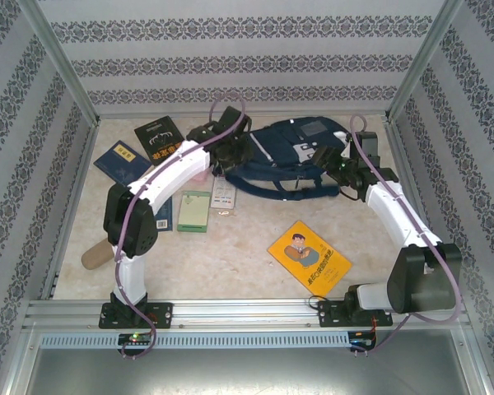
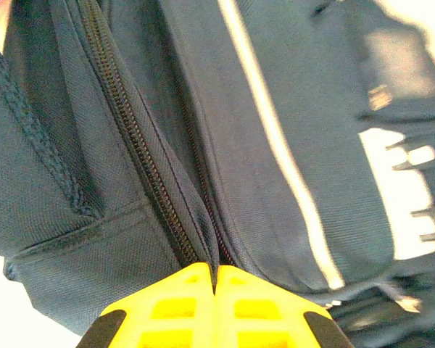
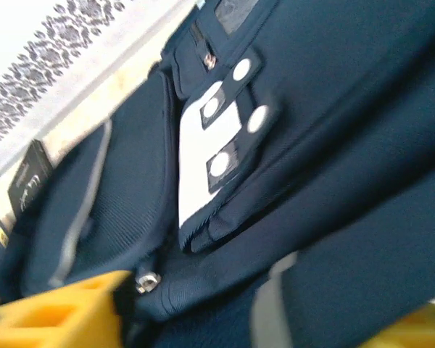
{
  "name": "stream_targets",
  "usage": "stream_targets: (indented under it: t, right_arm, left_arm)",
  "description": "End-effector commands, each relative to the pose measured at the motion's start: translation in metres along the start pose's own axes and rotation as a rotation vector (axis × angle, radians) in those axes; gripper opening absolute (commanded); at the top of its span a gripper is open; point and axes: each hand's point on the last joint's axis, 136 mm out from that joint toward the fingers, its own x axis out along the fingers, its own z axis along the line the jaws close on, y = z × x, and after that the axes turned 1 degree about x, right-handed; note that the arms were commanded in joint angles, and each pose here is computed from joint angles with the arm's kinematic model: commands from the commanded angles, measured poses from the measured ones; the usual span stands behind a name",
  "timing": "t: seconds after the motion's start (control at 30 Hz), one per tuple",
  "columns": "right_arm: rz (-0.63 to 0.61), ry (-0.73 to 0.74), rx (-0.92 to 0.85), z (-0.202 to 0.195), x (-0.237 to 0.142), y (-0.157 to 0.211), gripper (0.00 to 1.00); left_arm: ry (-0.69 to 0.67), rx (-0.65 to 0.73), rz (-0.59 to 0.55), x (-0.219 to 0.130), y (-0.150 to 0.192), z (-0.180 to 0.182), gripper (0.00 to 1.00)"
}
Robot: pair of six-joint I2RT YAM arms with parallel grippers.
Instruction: Pack the student bag
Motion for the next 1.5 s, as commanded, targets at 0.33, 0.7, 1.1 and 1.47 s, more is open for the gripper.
stream_targets:
  t: [0.33,0.7,1.1,1.47]
  right_arm:
    - [0.059,0.013,0.053,-0.021,0.014,0.020,0.71]
    - [0.135,-0.026,0.265,-0.032,0.047,0.040,0.70]
    - [0.209,0.037,0.374,-0.053,0.059,0.083,0.61]
    - [0.211,0.026,0.369,-0.040,0.063,0.080,0.09]
  left_arm:
    - [0.144,0.050,-0.067,-0.027,-0.031,-0.051,0.00]
    - [0.071,0.003,0.064,0.006,0.033,0.010,0.00]
    - [0.003,0.005,0.135,0.049,0.065,0.044,0.00]
    - [-0.141,0.208,0.093,0.026,0.063,0.064,0.38]
